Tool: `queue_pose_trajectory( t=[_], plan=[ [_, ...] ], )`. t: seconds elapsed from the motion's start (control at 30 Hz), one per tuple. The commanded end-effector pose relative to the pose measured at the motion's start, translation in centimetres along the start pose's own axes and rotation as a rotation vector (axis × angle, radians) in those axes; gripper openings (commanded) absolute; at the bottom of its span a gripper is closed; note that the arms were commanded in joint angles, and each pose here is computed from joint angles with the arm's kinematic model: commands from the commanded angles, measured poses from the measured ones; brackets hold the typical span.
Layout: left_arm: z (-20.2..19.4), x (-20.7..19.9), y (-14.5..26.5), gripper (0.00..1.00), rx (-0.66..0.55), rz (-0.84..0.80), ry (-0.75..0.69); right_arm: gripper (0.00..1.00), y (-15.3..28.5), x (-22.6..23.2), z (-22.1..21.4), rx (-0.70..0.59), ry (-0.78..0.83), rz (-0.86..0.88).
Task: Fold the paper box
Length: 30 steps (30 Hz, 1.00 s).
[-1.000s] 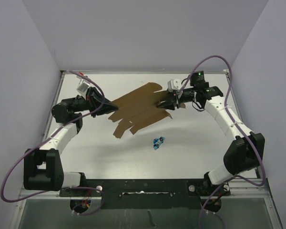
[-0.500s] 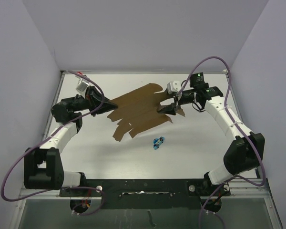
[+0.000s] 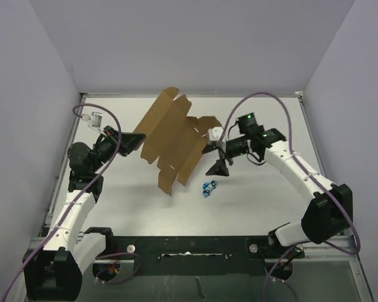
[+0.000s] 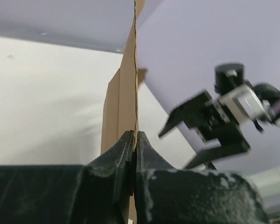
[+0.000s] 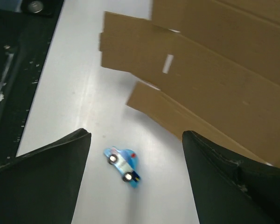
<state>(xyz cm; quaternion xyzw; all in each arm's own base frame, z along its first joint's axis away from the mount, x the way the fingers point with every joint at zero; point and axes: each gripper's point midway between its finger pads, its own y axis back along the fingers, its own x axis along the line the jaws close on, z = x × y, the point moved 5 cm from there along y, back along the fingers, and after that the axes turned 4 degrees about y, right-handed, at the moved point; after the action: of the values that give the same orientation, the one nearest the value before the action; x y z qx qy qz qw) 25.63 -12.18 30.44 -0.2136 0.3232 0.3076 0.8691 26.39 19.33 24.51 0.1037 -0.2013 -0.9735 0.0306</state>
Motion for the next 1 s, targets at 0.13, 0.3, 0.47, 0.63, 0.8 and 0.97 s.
queue_pose_trajectory(
  t=[0.13, 0.3, 0.47, 0.63, 0.8, 0.97],
  plan=[
    [-3.1, 8.2, 2.1, 0.00, -0.009, 0.473, 0.155, 0.82, -10.4, 3.5, -3.8, 0.166, -0.017, 0.115],
    [-4.2, 9.4, 3.1, 0.00, -0.008, 0.548, 0.168, 0.84, -13.0, 4.9, -6.3, 0.249, -0.001, 0.131],
    [-4.7, 10.1, 3.8, 0.00, -0.021, 0.586, 0.166, 0.86, -15.0, 5.7, -8.0, 0.326, 0.008, 0.120],
    [-5.0, 10.2, 3.9, 0.00, -0.016, 0.585, 0.169, 0.84, -16.4, 5.1, -8.7, 0.394, 0.023, 0.064],
    [-5.0, 10.0, 4.1, 0.00, -0.015, 0.580, 0.149, 0.77, -15.7, 5.0, -8.1, 0.371, -0.002, 0.077],
    [-5.0, 10.1, 4.1, 0.00, -0.014, 0.574, 0.137, 0.65, -14.4, 4.5, -7.4, 0.319, -0.054, 0.065]
  ],
)
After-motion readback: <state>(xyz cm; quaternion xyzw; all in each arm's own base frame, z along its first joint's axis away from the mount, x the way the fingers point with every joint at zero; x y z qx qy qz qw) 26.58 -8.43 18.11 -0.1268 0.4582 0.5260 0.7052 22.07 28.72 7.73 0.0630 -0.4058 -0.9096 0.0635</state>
